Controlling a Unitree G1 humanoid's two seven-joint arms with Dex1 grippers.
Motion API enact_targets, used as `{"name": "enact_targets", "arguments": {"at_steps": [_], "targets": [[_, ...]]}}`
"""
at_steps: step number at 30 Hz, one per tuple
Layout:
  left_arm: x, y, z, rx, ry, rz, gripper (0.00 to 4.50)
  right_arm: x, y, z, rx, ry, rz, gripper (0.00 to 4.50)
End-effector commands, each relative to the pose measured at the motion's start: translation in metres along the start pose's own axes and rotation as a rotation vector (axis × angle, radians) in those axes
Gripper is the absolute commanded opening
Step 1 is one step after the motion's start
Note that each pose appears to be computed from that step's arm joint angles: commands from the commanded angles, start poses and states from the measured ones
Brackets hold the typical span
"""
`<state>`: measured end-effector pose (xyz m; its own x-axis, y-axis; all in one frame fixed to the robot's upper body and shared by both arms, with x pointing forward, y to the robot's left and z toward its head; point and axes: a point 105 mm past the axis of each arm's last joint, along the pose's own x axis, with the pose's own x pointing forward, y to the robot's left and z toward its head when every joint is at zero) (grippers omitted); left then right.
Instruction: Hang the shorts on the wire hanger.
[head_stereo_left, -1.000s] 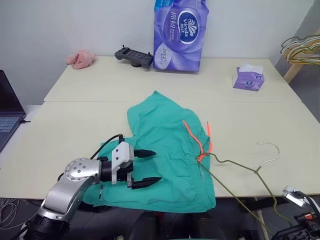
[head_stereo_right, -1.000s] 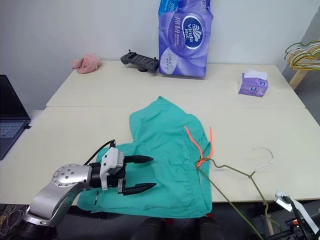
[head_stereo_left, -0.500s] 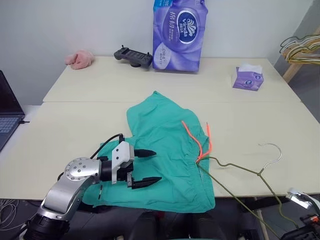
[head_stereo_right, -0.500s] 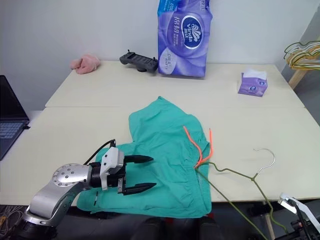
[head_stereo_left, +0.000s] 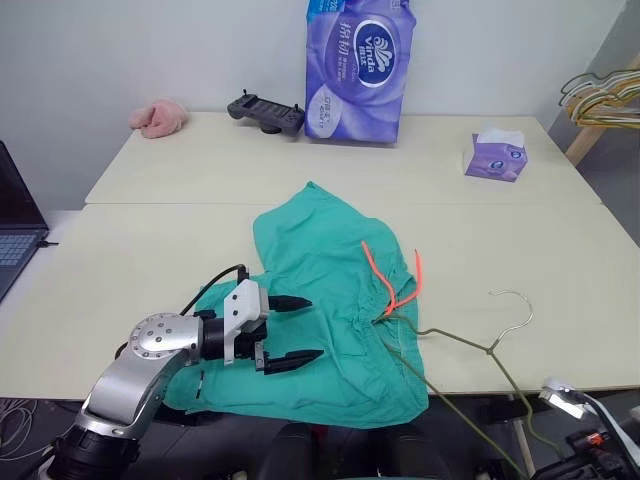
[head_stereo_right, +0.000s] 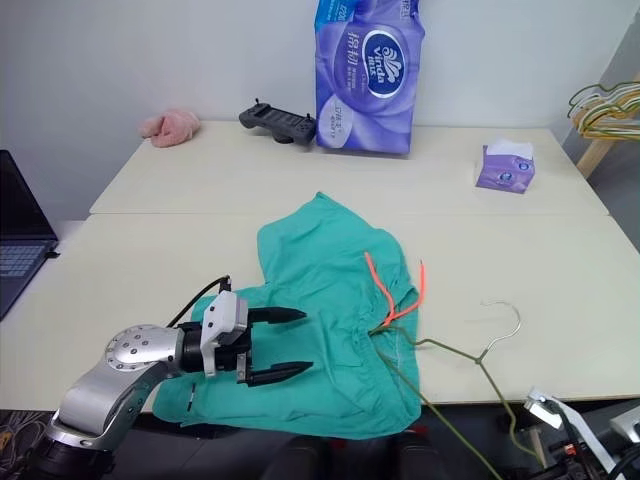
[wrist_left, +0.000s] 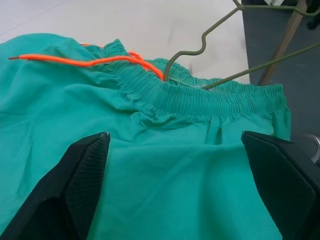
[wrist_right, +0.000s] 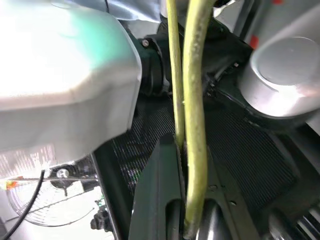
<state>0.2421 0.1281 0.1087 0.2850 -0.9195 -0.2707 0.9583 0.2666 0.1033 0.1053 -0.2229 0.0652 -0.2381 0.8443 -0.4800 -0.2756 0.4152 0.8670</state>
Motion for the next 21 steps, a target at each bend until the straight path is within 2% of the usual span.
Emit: {"name": "enact_targets", "arguments": {"at_steps": [1, 9, 13, 18, 21], "targets": [[-0.003, 0.0, 0.01, 0.05, -0.018, 0.008, 4.48, 0.004, -0.004, 0.006, 0.015, -0.015, -0.011, 0.0], [-0.005, 0.001, 0.008, 0.051, -0.013, 0.013, 4.48, -0.014, -0.011, -0.013, 0.074, 0.035, -0.063, 0.0], [-0.003, 0.001, 0.008, 0.058, -0.017, 0.007, 4.48, -0.008, -0.013, -0.019, 0.104, 0.024, -0.044, 0.0], [-0.003, 0.001, 0.008, 0.063, -0.015, 0.005, 4.48, 0.007, -0.011, 0.002, 0.088, -0.032, -0.003, 0.0], [-0.004, 0.002, 0.01, 0.069, -0.014, 0.002, 4.48, 0.014, -0.018, 0.029, 0.087, -0.1, -0.006, 0.0]]}}
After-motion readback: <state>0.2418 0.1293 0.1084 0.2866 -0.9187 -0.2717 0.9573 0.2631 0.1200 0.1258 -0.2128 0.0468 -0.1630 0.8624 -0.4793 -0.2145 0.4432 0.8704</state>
